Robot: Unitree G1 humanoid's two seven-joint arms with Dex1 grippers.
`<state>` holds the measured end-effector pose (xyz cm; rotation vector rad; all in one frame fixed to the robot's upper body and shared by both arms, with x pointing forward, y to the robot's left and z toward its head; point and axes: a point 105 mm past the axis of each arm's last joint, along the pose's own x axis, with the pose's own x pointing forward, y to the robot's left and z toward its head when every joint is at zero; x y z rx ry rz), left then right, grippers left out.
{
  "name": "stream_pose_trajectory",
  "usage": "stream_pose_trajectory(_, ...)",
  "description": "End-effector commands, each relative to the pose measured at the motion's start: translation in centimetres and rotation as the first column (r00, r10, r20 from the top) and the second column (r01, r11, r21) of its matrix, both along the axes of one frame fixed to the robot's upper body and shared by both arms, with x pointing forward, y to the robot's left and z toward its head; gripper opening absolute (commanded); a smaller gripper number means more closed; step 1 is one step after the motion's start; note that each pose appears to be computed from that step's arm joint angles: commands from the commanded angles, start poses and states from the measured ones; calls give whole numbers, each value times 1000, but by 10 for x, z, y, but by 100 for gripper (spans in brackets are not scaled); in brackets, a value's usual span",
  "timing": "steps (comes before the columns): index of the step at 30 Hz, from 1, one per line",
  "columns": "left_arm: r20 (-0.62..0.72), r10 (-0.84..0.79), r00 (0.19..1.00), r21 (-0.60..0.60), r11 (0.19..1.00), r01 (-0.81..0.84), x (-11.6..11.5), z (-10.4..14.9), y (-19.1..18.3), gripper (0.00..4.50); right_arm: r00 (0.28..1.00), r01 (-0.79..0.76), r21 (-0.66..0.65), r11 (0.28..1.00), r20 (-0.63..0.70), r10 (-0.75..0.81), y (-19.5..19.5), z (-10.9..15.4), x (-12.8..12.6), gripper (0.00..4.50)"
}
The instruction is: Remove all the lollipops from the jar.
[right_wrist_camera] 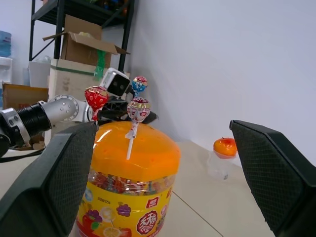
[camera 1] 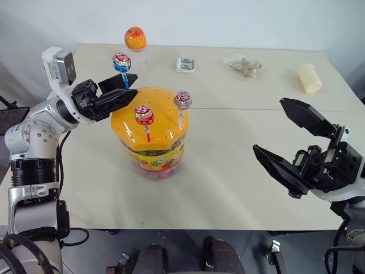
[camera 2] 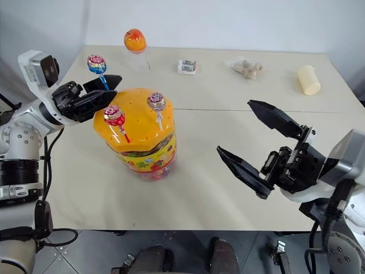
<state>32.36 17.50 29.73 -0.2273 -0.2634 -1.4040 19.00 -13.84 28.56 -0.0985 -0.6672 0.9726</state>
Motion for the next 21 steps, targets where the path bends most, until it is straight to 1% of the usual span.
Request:
stream_pose_trajectory(1, 37, -24, 999, -3, 1000, 24, -3, 10, 3, 226, 998, 3, 2, 1000, 56, -3, 3, 6, -9, 450)
stream_pose_trajectory(8, 33, -119, 992, -39, 992, 121, -13, 17, 1, 13, 999, 9, 8, 1000, 48, -9, 0, 5, -6, 450)
stream_pose_trajectory(10, 46, -112, 993, -82, 990, 116, -13, 23, 2, 6, 999, -6, 15, 1000, 45, 6, 2, 5, -6, 450)
stream_pose_trajectory(13, 40, -78, 996, -211, 974, 85, -8, 38, 7, 6, 998, -41, 25, 999, 45, 39, 5, 7, -5, 450)
stream_pose_trajectory(15, 39, -23, 999, -364, 931, 36, -5, 61, 24, 6, 993, -102, -3, 995, 56, 102, 13, 8, -3, 450)
stream_pose_trajectory(16, 40, 23, 999, -419, 908, -4, -3, 70, 34, 6, 988, -140, -27, 990, 59, 141, 18, 8, -3, 450)
stream_pose_trajectory(18, 32, 92, 995, -470, 880, -66, -2, 79, 48, 6, 980, -186, -55, 981, 56, 189, 24, 8, -2, 450)
stream_pose_trajectory(19, 13, 179, 984, -452, 879, -154, 1, 78, 57, 6, 972, -228, -101, 969, 38, 232, 27, 3, -1, 450)
stream_pose_trajectory(20, -5, 293, 956, -374, 886, -273, 4, 69, 69, 6, 959, -277, -157, 948, 10, 282, 29, -4, 0, 450)
stream_pose_trajectory(21, -19, 416, 909, -266, 875, -406, 8, 56, 82, 6, 945, -324, -212, 922, -25, 326, 30, -11, 0, 450)
